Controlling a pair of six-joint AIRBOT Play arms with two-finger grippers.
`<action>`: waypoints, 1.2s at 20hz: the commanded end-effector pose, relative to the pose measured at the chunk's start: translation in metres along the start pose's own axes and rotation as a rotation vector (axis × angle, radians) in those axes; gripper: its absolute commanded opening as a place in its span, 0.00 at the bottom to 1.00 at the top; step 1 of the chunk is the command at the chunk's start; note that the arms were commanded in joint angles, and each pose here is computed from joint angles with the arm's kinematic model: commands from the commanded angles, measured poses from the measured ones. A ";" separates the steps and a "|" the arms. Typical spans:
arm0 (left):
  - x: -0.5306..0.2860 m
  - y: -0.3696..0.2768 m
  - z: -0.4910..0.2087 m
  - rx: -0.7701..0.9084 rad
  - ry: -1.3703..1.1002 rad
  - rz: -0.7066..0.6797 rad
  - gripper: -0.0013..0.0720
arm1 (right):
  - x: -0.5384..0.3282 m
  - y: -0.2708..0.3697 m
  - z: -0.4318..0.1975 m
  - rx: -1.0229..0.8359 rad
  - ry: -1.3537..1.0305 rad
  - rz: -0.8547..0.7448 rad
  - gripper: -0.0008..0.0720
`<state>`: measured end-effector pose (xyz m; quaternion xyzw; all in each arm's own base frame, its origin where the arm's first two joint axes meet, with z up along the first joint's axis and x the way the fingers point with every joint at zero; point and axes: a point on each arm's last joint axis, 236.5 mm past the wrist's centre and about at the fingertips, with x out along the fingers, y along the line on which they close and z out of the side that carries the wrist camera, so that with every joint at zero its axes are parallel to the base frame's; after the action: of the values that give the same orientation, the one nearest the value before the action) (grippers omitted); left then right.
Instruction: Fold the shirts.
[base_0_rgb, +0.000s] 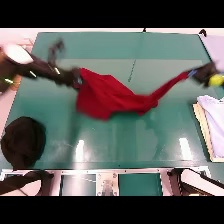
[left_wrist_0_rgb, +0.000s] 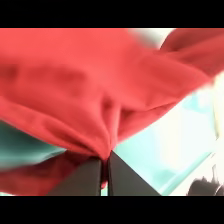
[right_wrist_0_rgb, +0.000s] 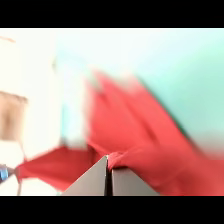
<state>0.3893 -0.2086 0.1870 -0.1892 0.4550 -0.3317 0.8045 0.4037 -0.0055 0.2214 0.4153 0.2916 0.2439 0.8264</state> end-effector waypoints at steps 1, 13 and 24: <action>-0.177 -0.145 0.092 0.331 -0.559 -0.038 0.05 | -0.096 0.174 0.066 -0.272 -0.352 0.263 0.03; -0.456 -0.228 0.032 0.568 -1.273 0.356 0.05 | -0.200 0.330 0.060 -0.705 -0.793 0.094 0.03; -0.089 0.080 0.089 0.224 -0.334 0.556 0.05 | 0.022 -0.001 0.030 -0.236 -0.324 -0.290 0.03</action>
<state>0.4067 -0.0818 0.3550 -0.0374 0.1929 -0.1151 0.9737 0.3966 -0.0118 0.3475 0.2994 0.0917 0.1364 0.9399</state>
